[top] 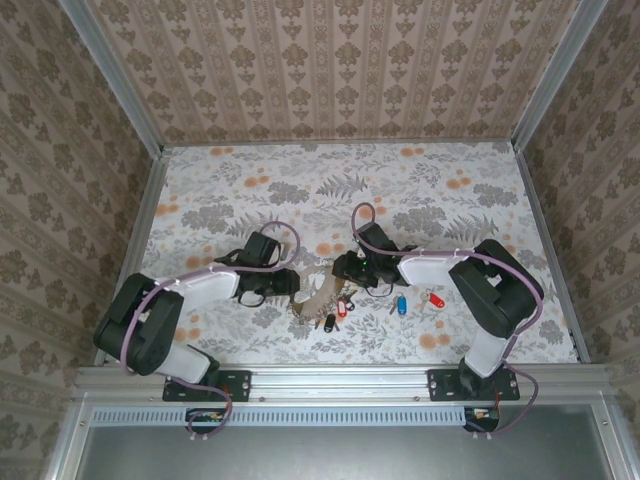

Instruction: Put the keys on the keyring

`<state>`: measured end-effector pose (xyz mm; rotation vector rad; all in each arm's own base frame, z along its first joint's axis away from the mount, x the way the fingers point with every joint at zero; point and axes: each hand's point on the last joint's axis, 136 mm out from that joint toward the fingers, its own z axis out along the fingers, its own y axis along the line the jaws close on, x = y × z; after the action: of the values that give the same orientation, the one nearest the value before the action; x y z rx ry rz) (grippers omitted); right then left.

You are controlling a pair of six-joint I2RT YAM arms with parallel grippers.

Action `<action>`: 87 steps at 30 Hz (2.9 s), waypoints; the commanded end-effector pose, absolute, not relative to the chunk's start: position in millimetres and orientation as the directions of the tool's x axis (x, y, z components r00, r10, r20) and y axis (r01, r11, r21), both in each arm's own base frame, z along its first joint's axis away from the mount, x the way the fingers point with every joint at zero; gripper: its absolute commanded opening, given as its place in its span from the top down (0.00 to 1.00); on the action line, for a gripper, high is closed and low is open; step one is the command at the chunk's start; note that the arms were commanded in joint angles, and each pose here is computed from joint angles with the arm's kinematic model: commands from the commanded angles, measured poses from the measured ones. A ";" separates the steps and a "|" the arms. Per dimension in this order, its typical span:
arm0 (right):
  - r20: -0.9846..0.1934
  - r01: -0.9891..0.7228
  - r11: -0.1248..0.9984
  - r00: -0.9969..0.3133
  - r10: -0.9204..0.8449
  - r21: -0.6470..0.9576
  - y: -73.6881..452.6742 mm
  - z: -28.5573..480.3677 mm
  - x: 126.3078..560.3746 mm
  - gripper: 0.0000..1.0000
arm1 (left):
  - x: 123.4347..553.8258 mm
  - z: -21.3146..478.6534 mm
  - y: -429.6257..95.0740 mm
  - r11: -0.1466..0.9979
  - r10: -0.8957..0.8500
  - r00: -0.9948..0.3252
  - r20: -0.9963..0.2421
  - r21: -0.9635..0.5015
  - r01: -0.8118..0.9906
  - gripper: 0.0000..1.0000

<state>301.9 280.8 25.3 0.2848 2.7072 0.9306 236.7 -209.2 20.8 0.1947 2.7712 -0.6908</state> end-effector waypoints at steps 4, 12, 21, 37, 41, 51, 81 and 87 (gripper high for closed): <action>-0.149 0.063 0.723 -0.963 0.226 0.688 299.9 17.3 293.6 0.57 | 224.2 10.5 -241.6 0.821 0.149 -0.952 -0.269 -0.504 0.270 0.62; -0.196 -0.025 0.667 -0.963 0.183 0.745 311.0 30.8 294.6 0.56 | 221.0 9.9 -248.9 0.799 0.160 -0.954 -0.254 -0.533 0.277 0.64; -0.250 -0.092 0.590 -0.949 0.192 0.802 312.8 49.9 298.1 0.57 | 222.0 7.7 -247.8 0.813 0.160 -0.959 -0.234 -0.520 0.262 0.66; -0.204 -0.053 0.480 -0.942 0.268 0.876 305.0 63.0 302.6 0.63 | 229.2 11.0 -239.3 0.849 0.112 -0.960 -0.257 -0.478 0.227 0.74; -0.196 -0.034 0.501 -0.941 0.274 0.865 299.7 56.0 301.8 0.65 | 231.2 11.6 -236.1 0.859 0.088 -0.961 -0.261 -0.469 0.206 0.77; -0.173 -0.018 0.503 -0.949 0.265 0.864 294.0 52.2 298.6 0.71 | 234.9 15.6 -234.7 0.861 0.061 -0.957 -0.282 -0.471 0.193 0.78; -0.439 -0.342 0.385 -0.876 0.201 0.857 280.4 174.6 304.1 0.94 | 254.8 132.9 -221.4 0.646 -0.046 -0.850 -0.525 -0.665 0.376 0.10; -0.508 -0.440 0.324 -0.846 0.163 0.837 278.8 214.3 300.5 0.93 | 249.5 184.7 -233.6 0.437 -0.057 -0.836 -0.545 -0.767 0.470 0.18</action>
<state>308.8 272.0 181.8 -0.0965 2.1544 1.4904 263.4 -214.9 148.7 0.2031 2.3172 -1.1853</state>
